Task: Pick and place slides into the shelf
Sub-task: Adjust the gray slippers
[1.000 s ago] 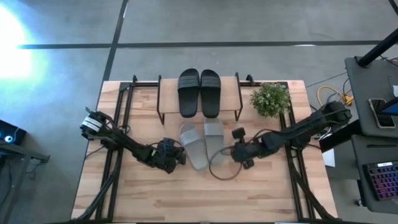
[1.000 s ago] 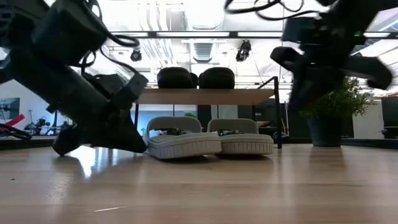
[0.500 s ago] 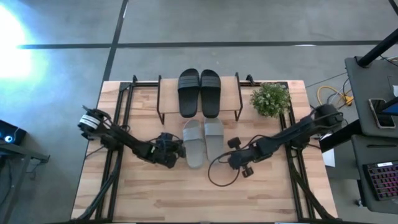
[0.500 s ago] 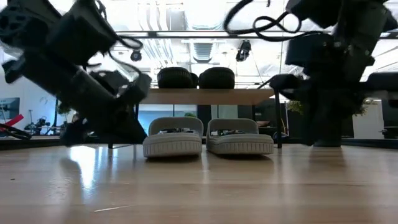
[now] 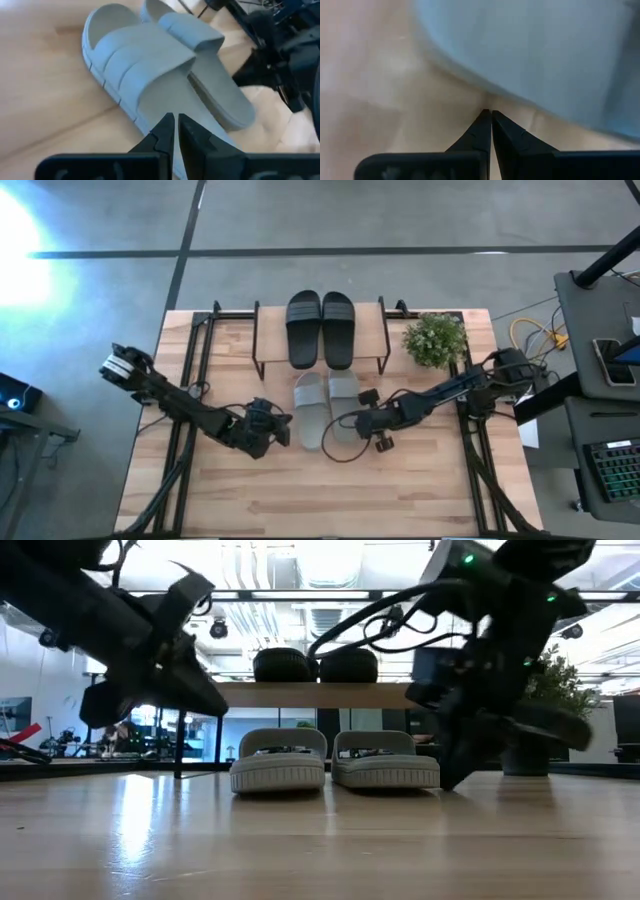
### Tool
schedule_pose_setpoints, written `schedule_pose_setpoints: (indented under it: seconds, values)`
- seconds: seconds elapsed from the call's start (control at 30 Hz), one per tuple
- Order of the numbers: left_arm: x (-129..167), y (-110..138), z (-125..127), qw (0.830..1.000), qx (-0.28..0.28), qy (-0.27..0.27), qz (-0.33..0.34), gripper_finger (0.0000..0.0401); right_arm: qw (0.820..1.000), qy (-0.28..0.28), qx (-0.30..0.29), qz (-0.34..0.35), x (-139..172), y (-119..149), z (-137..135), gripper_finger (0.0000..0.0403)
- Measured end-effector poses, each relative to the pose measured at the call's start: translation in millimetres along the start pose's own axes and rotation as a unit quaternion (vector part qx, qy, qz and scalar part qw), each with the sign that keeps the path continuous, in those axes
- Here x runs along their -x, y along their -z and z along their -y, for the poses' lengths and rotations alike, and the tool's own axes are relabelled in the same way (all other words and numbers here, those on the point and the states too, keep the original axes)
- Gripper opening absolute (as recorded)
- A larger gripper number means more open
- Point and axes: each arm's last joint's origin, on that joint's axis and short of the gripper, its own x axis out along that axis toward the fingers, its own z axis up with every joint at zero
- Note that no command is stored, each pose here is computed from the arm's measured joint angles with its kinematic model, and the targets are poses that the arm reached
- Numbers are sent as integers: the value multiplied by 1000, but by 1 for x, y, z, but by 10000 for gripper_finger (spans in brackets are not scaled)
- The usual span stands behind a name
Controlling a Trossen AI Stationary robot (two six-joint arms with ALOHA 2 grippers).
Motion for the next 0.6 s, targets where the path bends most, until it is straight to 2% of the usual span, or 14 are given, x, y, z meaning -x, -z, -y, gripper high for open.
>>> schedule_pose_setpoints:
  seconds: [0.17, 0.3, 0.43, 0.6]
  values:
    - [-11, 19, -10, 998, 46, -29, -43, 10, 999, 36, 13, 27, 1, -10, 14, 9]
    - [-18, 34, -18, 995, 79, -51, -34, 10, 997, 36, 19, 59, 4, -23, 17, 9]
    - [-21, 39, -19, 995, 80, -58, -25, 10, 998, 29, 10, 60, 6, -26, 18, 9]
    - [-23, 39, -24, 995, 70, -71, -13, 10, 1000, 22, 10, 17, 6, -18, 16, 9]
